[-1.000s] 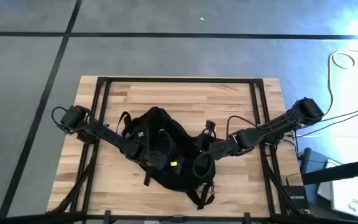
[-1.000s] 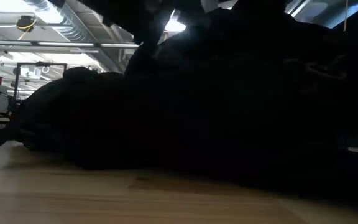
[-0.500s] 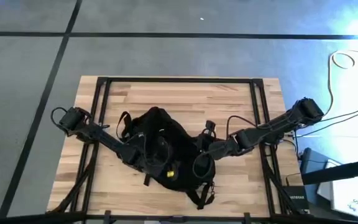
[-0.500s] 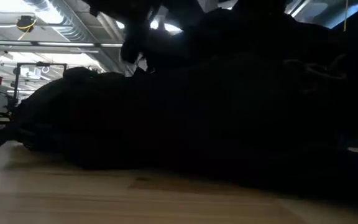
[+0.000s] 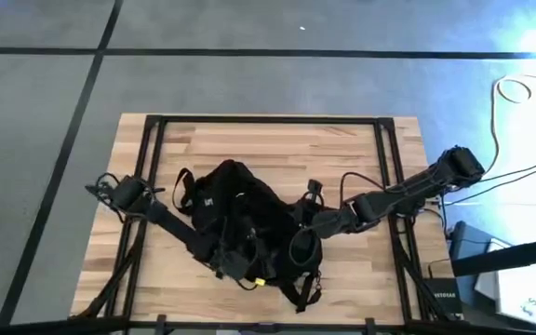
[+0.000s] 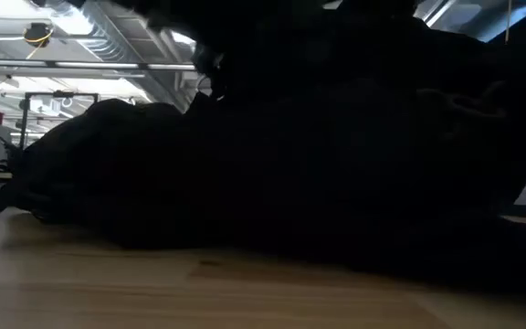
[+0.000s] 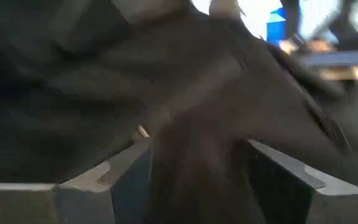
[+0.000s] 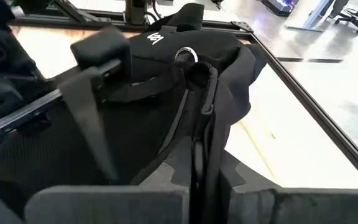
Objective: Unpack backpack
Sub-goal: Close the black backpack
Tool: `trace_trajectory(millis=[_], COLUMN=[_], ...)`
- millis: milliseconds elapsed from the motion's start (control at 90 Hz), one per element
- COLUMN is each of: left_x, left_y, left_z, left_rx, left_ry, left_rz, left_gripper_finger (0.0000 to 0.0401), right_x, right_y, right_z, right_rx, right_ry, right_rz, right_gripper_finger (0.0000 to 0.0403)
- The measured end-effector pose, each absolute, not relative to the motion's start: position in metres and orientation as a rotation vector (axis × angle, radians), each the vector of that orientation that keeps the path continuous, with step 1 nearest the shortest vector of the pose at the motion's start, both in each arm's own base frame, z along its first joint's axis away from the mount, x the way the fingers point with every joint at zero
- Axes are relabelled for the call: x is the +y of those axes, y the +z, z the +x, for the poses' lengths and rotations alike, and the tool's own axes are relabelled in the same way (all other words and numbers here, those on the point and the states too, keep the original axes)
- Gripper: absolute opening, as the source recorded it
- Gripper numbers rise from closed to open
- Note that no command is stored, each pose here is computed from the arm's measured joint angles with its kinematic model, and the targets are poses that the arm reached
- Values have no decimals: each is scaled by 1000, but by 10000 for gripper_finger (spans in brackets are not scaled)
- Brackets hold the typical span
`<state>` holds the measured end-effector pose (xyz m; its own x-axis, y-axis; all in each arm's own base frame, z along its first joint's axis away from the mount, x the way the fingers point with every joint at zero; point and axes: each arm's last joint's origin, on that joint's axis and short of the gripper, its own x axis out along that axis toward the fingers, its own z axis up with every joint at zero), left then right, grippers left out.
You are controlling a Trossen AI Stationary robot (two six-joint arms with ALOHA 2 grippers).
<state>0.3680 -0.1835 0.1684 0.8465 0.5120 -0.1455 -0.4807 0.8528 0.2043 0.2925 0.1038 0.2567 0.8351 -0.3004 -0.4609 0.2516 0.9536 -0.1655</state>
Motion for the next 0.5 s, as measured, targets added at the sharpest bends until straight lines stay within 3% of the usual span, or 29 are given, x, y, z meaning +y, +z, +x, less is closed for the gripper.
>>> trace_trajectory(millis=[133, 400, 500], left_x=[-187, -182, -180], left_y=[171, 173, 175], left_z=[375, 378, 380], left_rx=[183, 182, 171], left_ry=[640, 674, 671], left_rz=[190, 180, 157], left_gripper_finger=[236, 235, 213], right_x=[105, 105, 105], right_y=[257, 258, 258], right_z=[292, 293, 293], right_rx=[501, 491, 492], right_ry=[-285, -282, -282], right_rz=[-96, -94, -95], right_gripper_finger=[0, 0, 0])
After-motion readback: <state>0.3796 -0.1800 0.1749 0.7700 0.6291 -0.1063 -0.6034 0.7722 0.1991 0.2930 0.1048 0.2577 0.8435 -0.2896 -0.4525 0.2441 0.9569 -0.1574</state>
